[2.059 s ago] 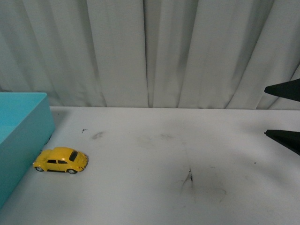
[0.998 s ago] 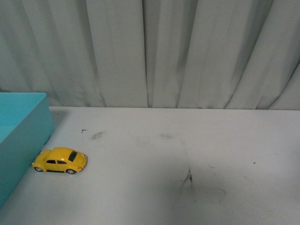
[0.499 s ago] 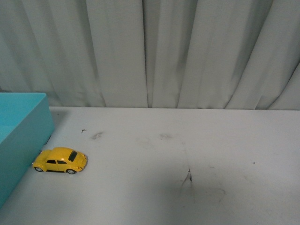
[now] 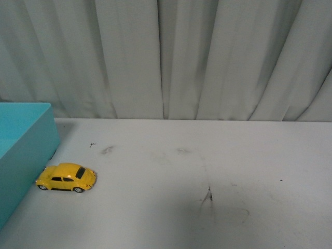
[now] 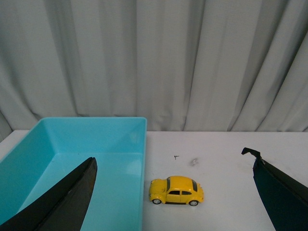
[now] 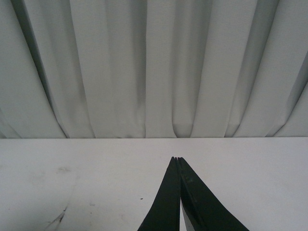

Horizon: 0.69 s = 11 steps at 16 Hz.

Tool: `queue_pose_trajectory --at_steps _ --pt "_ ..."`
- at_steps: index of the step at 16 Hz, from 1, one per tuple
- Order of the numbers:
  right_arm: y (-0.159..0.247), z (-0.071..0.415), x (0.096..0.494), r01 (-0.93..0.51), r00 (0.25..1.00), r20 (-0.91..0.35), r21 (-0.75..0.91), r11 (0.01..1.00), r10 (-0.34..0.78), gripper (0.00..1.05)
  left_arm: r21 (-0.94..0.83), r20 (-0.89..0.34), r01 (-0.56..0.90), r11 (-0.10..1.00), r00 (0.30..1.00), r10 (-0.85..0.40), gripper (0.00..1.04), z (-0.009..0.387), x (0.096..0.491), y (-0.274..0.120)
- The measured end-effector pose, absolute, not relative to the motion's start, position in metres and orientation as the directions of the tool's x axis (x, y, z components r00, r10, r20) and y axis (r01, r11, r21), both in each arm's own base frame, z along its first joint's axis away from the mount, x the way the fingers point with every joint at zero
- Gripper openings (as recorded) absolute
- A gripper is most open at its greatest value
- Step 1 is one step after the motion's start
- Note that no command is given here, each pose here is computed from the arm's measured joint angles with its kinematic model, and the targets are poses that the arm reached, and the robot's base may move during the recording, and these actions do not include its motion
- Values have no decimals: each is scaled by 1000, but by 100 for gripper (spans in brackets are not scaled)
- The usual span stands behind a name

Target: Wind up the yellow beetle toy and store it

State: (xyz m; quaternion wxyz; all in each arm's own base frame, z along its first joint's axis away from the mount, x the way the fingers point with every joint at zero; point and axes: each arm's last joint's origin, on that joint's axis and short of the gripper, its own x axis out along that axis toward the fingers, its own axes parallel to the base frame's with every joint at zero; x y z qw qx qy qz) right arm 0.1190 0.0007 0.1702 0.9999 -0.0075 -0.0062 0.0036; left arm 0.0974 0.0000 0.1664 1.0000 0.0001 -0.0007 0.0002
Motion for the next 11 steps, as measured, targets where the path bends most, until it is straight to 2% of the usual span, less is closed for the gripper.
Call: queue_pose_trajectory --at_steps 10,11 --pt "1 170 108 -7 1000 12 -15 1000 8 2 0 1 0 1000 1000 0 98 166 97 0" --pt "1 164 103 -7 999 -37 -15 1000 6 2 0 1 0 1000 1000 0 98 166 97 0"
